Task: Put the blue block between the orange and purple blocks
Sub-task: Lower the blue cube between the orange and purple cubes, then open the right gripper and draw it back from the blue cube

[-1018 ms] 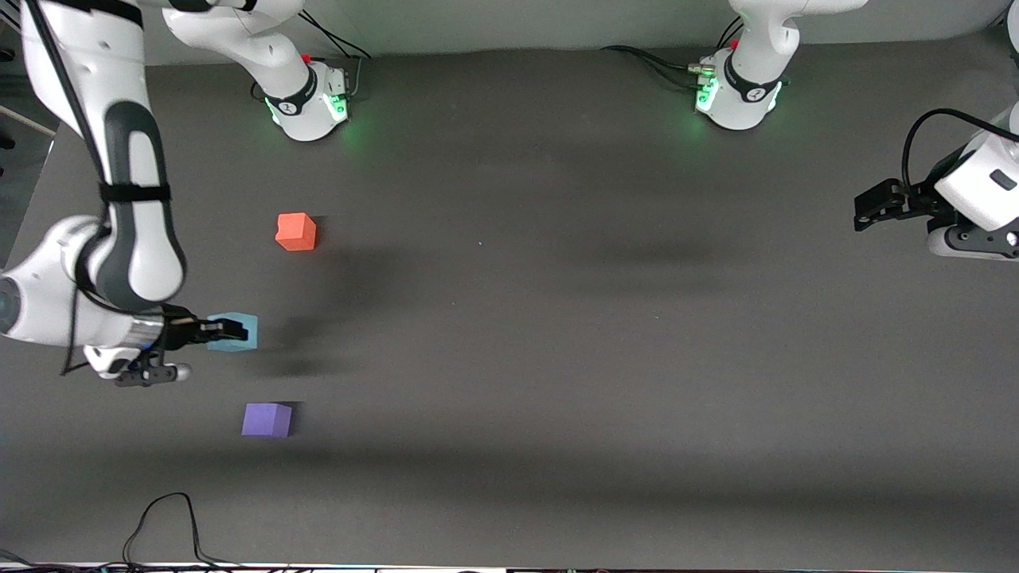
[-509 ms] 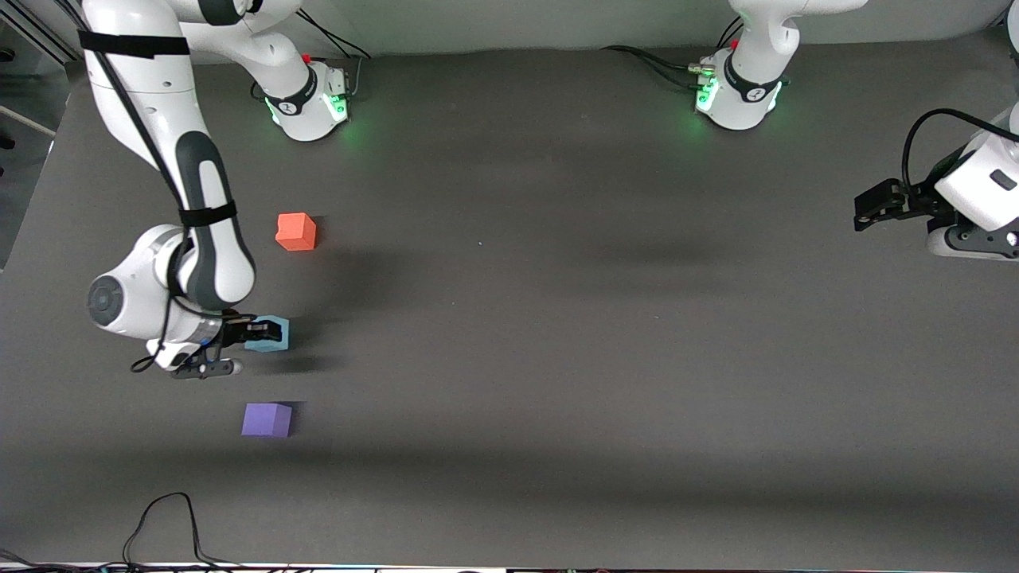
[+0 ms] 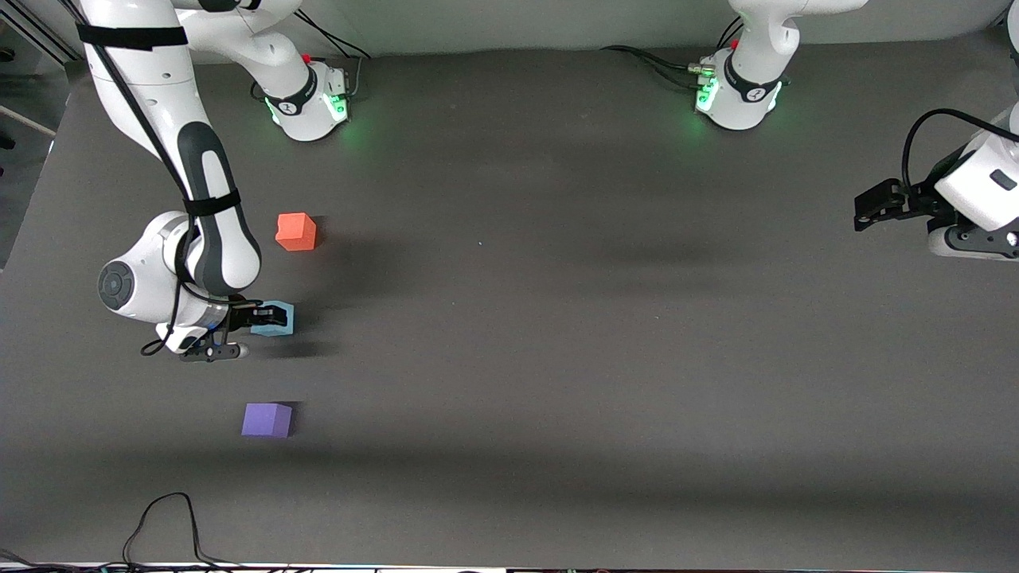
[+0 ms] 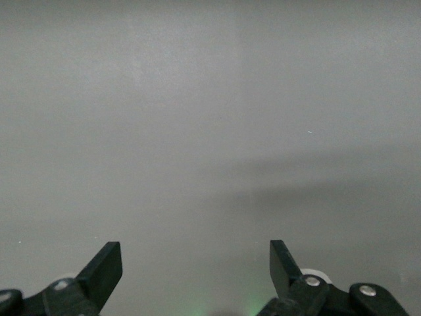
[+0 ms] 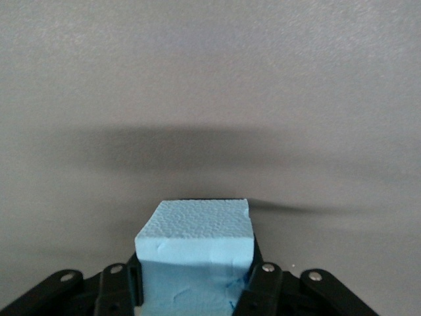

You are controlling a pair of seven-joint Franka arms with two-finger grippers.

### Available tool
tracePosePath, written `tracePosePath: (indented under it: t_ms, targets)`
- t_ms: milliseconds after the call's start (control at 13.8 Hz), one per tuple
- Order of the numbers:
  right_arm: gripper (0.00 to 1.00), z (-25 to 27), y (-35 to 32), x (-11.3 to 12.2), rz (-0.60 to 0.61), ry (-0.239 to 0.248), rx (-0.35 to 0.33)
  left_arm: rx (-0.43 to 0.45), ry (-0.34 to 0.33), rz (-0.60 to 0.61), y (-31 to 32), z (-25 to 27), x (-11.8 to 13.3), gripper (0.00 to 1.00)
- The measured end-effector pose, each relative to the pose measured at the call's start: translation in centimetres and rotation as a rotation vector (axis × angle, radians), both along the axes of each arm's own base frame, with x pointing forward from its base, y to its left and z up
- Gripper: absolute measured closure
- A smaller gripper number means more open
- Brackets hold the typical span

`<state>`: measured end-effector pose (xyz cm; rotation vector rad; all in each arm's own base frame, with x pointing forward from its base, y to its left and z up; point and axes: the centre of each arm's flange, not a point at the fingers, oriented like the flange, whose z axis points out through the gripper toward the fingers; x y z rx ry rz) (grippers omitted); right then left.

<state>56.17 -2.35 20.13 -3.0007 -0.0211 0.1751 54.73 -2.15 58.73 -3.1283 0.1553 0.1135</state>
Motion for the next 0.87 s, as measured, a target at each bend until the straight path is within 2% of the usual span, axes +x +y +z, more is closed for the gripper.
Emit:
tracePosePath:
  t_ms: [73,218,291,364,436,582,655,873]
  targets:
    - [0.44,0.0,0.3,-0.1,0.001,-0.002,0.000,0.000,0.000,0.000,0.0,0.0,0.0,0.00]
    - [0.39,-0.2,0.5,-0.2,-0.003,-0.010,-0.007,0.000,0.000,0.000,0.0,0.0,0.0,0.00]
    - [0.33,-0.2,0.5,-0.2,-0.005,-0.019,-0.013,0.000,0.000,0.000,0.0,0.0,0.0,0.00]
    - [0.33,-0.2,0.7,-0.2,-0.008,-0.025,-0.018,0.000,0.000,0.000,0.0,0.0,0.0,0.00]
    - [0.28,-0.3,1.0,-0.2,-0.017,-0.028,-0.023,0.000,0.000,0.000,0.0,0.0,0.0,0.00]
    - [0.07,-0.3,1.5,-0.2,-0.033,-0.025,-0.026,0.000,0.000,0.000,0.0,0.0,0.0,0.00]
    - [0.01,-0.3,1.6,-0.2,-0.038,-0.024,-0.027,0.000,0.000,0.000,0.0,0.0,0.0,0.00]
    - [0.00,0.6,1.9,0.0,-0.050,-0.032,-0.014,0.000,0.000,0.001,0.0,0.0,0.0,0.00]
